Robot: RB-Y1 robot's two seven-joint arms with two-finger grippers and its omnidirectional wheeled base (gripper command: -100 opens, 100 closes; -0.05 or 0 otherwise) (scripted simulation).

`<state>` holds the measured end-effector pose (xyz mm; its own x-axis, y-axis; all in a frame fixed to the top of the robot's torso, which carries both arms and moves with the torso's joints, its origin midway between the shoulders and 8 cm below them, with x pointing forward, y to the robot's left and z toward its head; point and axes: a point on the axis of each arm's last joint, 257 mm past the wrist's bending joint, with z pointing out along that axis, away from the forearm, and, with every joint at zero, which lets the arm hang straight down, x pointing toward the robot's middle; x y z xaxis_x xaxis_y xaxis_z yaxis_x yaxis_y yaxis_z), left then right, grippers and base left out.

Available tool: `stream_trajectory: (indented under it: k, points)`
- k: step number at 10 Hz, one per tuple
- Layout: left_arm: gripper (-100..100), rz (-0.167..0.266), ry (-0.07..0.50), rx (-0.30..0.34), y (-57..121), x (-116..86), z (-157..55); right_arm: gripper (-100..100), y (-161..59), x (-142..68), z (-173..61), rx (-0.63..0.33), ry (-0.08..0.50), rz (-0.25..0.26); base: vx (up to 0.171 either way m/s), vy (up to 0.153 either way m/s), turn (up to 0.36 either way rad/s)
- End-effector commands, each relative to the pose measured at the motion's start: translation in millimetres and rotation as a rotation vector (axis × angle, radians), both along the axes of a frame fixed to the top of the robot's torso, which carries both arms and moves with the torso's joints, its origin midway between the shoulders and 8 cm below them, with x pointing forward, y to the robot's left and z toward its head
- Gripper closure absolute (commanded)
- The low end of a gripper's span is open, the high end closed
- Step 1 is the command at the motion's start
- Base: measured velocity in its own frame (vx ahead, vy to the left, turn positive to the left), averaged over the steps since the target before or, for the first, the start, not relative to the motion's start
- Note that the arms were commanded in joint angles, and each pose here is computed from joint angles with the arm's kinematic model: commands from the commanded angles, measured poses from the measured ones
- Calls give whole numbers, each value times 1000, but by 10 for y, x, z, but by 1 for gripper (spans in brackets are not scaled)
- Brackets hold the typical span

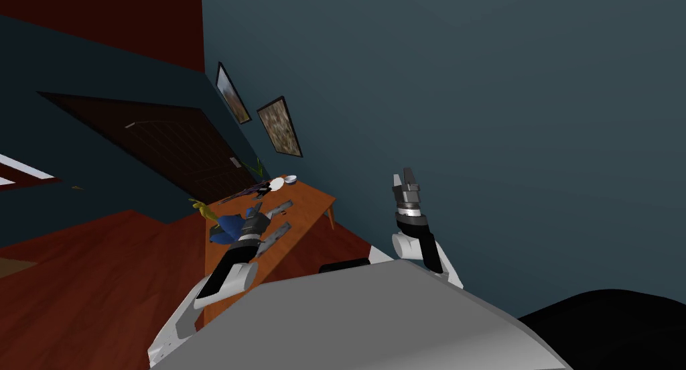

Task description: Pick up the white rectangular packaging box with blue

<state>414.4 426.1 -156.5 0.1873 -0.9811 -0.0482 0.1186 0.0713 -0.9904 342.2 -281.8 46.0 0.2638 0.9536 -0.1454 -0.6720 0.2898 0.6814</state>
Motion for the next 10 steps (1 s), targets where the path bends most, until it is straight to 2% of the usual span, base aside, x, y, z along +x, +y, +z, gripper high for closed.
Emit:
stream_trajectory:
  k: [1, 2, 3, 4, 5, 6, 7, 8, 9, 10]
  points:
    - [-100, 29, 64, -38, 230, 21, -208, 0, 0, 0, 0, 0, 0, 0, 2, -32, -109]
    - [-100, 36, 81, -42, 260, 13, -281, 0, 0, 0, 0, 0, 0, 0, 0, -25, -48]
    - [-100, 60, 125, -75, 443, 30, -393, 0, 0, 0, 0, 0, 0, 0, 2, -32, -95]
    - [-100, 71, 145, -80, 488, 10, -490, 0, 0, 0, 0, 0, 0, 0, 3, -25, -48]
    - [-100, 99, 181, -114, 687, 8, -603, 0, 0, 0, 0, 0, 0, 0, 5, -30, -112]
    - [-100, 109, 204, -120, 719, -11, -688, 0, 0, 0, 0, 0, 0, 0, 3, -21, -54]
    - [-100, 135, 230, -154, 904, -16, -758, 0, 0, 0, 0, 0, 0, 0, 8, -28, -108]
    - [-100, 153, 270, -165, 957, -59, -902, 0, 0, 0, 0, 0, 0, 0, 4, -23, -55]
    - [-100, 154, 271, -165, 958, -59, -906, 0, 0, 0, 0, 0, 0, 0, -1, -10, 10]
    - [-100, 195, 316, -208, 1184, -115, -1069, 0, 0, 0, 0, 0, 0, 0, 1, -19, -94]
